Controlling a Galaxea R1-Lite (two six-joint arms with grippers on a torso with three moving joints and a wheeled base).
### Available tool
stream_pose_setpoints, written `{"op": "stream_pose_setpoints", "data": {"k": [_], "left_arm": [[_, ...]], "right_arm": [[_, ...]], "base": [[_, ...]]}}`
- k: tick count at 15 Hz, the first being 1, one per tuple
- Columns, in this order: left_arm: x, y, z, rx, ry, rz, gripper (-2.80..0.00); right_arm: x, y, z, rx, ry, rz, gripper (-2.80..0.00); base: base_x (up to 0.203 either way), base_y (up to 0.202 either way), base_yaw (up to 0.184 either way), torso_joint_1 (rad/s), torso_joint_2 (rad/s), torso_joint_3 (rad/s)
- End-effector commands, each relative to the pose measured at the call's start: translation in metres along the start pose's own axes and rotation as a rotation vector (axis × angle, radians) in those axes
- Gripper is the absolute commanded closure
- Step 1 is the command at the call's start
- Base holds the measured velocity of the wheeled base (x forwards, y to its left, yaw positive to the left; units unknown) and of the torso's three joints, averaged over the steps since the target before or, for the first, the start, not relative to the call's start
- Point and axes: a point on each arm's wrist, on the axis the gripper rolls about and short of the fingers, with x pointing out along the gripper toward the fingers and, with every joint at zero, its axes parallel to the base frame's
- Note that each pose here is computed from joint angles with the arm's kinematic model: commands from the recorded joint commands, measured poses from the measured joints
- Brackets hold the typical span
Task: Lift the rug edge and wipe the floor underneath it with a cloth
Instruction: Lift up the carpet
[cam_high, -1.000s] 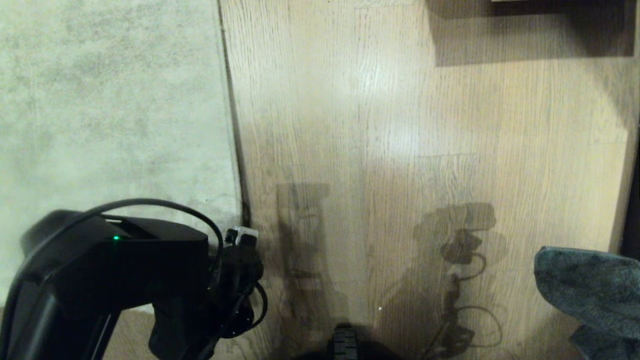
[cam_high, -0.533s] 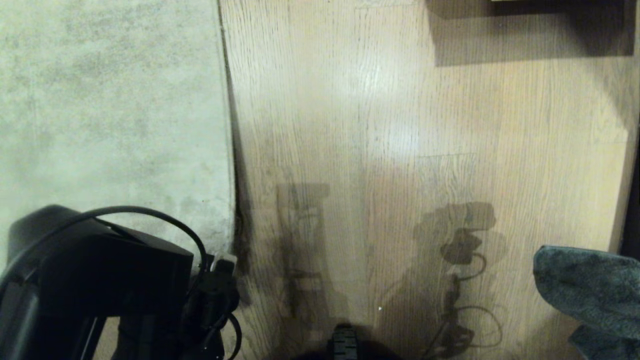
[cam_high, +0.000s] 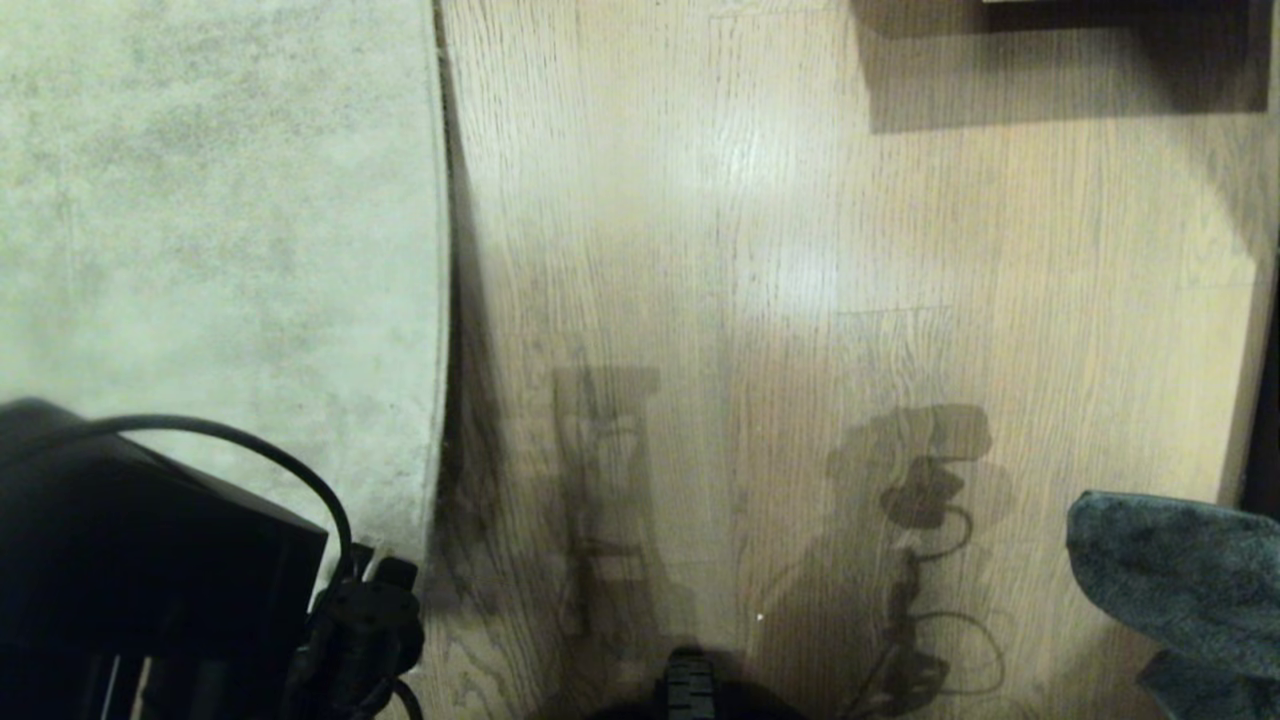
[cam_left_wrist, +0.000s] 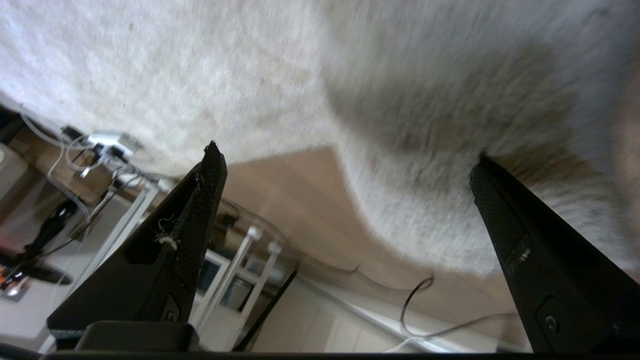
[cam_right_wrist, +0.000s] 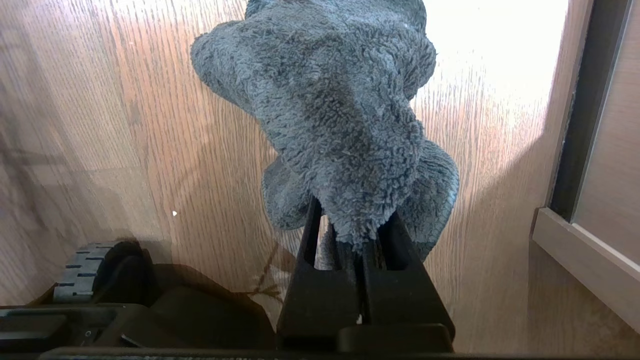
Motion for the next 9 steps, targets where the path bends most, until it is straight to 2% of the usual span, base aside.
{"op": "stream_pose_setpoints", "data": {"k": [1,5,9], "left_arm": [[-0.0015,0.0056,0.0022,-0.04,-0.018,0.015,-2.8],[-0.0024,0.0052,0.0026,-0.041,-0.022,0.011,-2.8],[-0.0042,0.0086,0.008,-0.077,-0.044,0.011,-2.8]], "right_arm": [[0.0001,0.0,0.0001,0.0,0.001,0.0,0.0],[0.0001,0.0,0.0001,0.0,0.001,0.0,0.0],[0.0001,0.0,0.0001,0.0,0.001,0.0,0.0]], "base": [[0.0,0.0,0.0,0.0,0.0,0.0],[0.0,0.0,0.0,0.0,0.0,0.0],[0.0,0.0,0.0,0.0,0.0,0.0]]}}
